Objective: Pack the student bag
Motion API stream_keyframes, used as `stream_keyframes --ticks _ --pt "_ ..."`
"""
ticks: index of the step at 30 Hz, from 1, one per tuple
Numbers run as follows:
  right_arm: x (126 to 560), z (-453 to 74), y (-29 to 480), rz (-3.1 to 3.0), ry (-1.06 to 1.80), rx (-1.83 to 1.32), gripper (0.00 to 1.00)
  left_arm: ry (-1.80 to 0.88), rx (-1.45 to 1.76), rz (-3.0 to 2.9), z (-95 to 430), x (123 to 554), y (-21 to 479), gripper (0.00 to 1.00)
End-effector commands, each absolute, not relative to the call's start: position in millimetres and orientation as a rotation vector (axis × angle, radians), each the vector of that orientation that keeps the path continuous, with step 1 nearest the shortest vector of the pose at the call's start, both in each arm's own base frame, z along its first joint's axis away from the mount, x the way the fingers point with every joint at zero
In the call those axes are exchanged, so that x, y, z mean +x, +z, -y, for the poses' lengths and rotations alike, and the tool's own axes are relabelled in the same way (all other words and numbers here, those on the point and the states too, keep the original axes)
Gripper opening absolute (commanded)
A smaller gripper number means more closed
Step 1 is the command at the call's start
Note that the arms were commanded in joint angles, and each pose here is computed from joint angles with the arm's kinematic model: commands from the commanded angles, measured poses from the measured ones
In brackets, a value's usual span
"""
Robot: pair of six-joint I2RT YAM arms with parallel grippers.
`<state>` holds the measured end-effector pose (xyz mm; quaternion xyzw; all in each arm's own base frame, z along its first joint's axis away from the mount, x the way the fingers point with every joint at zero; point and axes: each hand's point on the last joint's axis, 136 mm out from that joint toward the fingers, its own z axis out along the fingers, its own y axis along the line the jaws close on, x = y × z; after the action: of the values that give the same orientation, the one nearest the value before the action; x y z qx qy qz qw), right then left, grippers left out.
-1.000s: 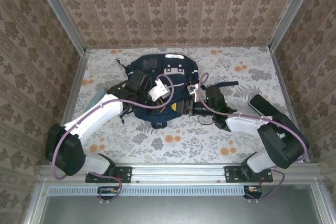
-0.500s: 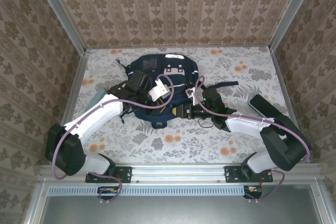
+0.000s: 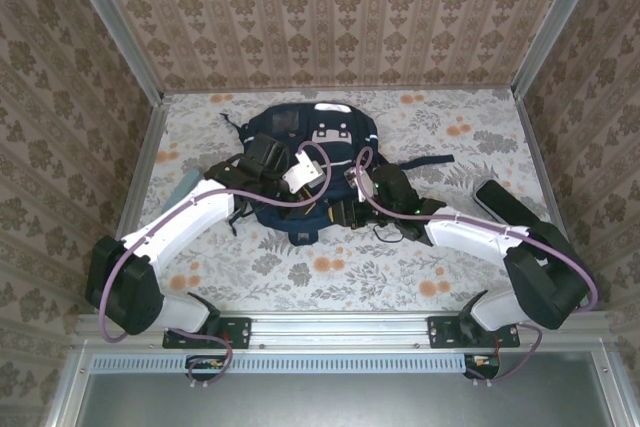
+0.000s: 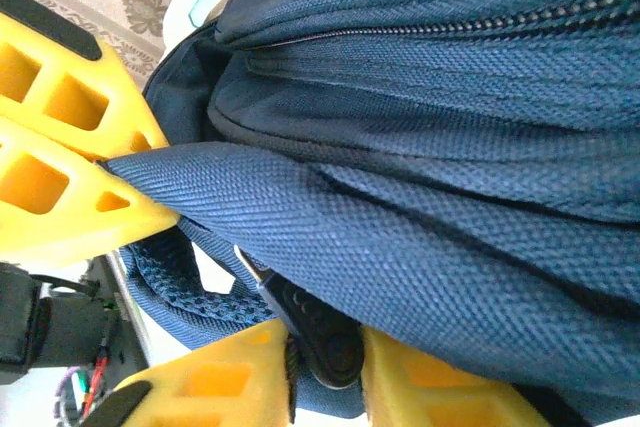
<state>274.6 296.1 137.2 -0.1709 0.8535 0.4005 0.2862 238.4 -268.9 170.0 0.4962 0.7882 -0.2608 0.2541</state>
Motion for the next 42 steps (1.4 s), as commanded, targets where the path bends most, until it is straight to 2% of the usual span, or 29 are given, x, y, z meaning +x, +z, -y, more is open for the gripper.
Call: stream_keyframes --ticks 1,13,24,31,42 --pt "277.9 -286.4 155.0 -2.239 0.973 -0.461 0.20 -0.764 1.318 -2.053 279.3 242.3 192.5 0.00" --pt "275.9 -233.0 142.7 -2.326 0.728 -0.279 0.00 -0.710 1.284 -2.068 270.1 245.2 186.9 0.00" --pt "305.4 -179.6 123.7 -2.437 0.437 0.032 0.00 -0.649 1.250 -2.100 257.5 244.2 186.5 0.00" --pt "341.8 -146.1 107.1 -2.471 0.304 0.243 0.00 -0.647 1.207 -2.090 250.8 238.2 190.1 0.00" --pt "406.1 -142.4 85.6 -2.483 0.379 0.362 0.00 -0.684 1.206 -2.074 251.0 231.7 190.1 0.00"
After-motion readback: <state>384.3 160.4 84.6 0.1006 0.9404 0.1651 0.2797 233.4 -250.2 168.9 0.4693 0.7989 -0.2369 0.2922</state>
